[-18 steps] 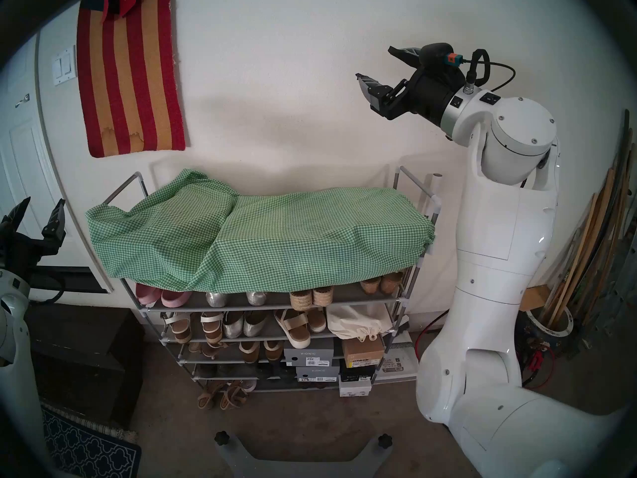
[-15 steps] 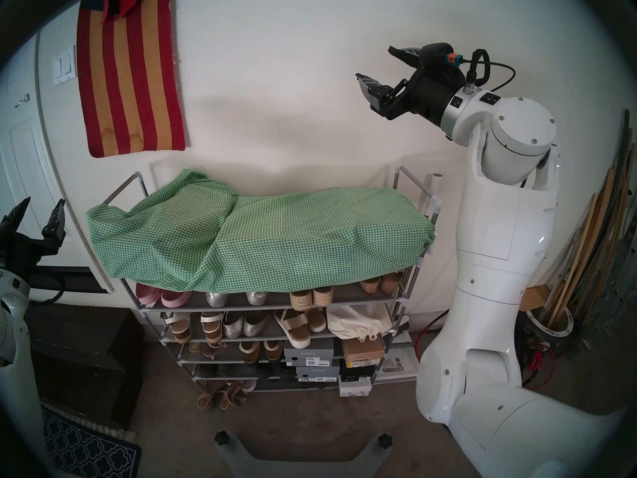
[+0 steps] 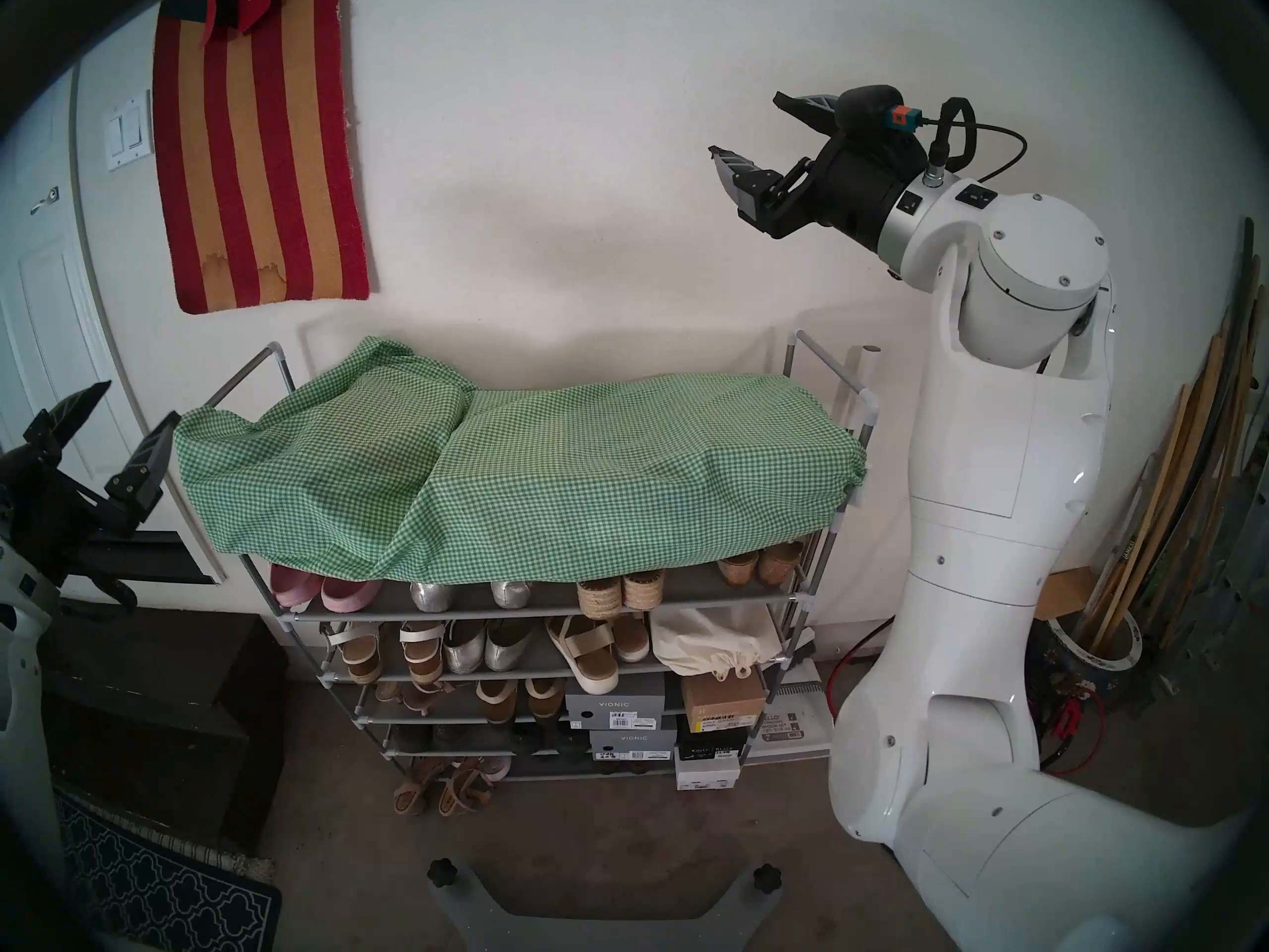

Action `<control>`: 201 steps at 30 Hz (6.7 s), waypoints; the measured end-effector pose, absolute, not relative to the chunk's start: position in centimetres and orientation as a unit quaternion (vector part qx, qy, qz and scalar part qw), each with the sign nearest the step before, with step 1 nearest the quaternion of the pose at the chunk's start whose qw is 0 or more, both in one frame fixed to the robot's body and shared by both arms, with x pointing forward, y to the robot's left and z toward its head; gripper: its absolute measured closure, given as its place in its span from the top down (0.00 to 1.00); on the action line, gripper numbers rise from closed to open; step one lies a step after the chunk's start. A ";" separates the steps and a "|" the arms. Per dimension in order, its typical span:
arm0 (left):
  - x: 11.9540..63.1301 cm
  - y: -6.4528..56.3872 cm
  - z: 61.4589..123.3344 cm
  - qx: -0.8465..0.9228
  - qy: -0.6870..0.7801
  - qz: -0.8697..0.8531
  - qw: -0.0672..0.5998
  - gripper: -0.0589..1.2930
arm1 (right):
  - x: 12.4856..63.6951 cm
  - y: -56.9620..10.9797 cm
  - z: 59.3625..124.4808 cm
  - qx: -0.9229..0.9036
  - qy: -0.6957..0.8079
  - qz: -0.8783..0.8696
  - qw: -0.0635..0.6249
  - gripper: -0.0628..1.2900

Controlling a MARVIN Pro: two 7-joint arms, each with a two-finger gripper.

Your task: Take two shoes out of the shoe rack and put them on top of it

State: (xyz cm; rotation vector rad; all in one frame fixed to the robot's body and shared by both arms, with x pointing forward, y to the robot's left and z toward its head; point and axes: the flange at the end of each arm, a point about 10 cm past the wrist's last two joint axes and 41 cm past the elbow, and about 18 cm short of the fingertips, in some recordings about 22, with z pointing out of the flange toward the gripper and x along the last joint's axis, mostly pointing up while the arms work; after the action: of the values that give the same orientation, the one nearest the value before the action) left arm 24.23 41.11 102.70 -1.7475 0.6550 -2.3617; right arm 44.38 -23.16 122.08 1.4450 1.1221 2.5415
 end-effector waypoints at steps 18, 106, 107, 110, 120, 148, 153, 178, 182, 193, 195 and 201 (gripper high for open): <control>23.2 40.9 93.8 -0.646 0.373 -0.662 -0.071 0.98 | 44.4 -23.2 122.1 0.461 0.358 0.812 0.005 0.95; 30.0 35.3 80.4 -0.555 0.553 -0.621 -0.011 0.98 | 44.4 -23.2 122.1 0.461 0.358 0.812 0.005 0.95; 29.8 35.3 80.3 -0.554 0.555 -0.621 -0.012 0.98 | 44.4 -23.2 122.1 0.461 0.358 0.812 0.005 0.95; 29.7 35.0 79.6 -0.555 0.562 -0.613 -0.005 0.98 | 44.4 -23.2 122.1 0.461 0.358 0.812 0.005 0.95; 30.6 33.6 78.0 -0.566 0.558 -0.607 0.034 0.98 | 44.4 -23.2 122.1 0.461 0.358 0.812 0.005 0.95; 29.3 33.3 77.4 -0.565 0.556 -0.609 0.029 0.98 | 44.4 -23.2 122.1 0.461 0.358 0.812 0.005 0.95; 29.8 33.4 75.8 -0.575 0.558 -0.597 0.033 0.98 | 44.4 -23.2 122.1 0.461 0.358 0.812 0.005 0.95; 34.2 33.6 73.7 -0.571 0.554 -0.602 0.072 0.98 | 44.4 -23.2 122.1 0.461 0.358 0.812 0.005 0.95; 34.4 33.6 73.8 -0.568 0.553 -0.606 0.070 0.98 | 44.4 -23.2 122.1 0.461 0.358 0.812 0.005 0.95; 36.3 33.3 75.7 -0.547 0.554 -0.624 0.073 0.98 | 44.4 -23.2 122.1 0.461 0.358 0.812 0.005 0.95; 36.8 33.1 75.9 -0.544 0.556 -0.625 0.073 0.98 | 44.4 -23.2 122.1 0.461 0.358 0.812 0.005 0.95; 38.2 32.6 75.4 -0.549 0.562 -0.615 0.067 0.98 | 44.4 -23.2 122.1 0.461 0.358 0.812 0.005 0.95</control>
State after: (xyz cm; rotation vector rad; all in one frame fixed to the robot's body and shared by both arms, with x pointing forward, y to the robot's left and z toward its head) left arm 38.16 32.64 75.38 -1.6546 1.6940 -1.8527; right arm 44.37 -23.17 122.11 1.4439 1.1212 2.5417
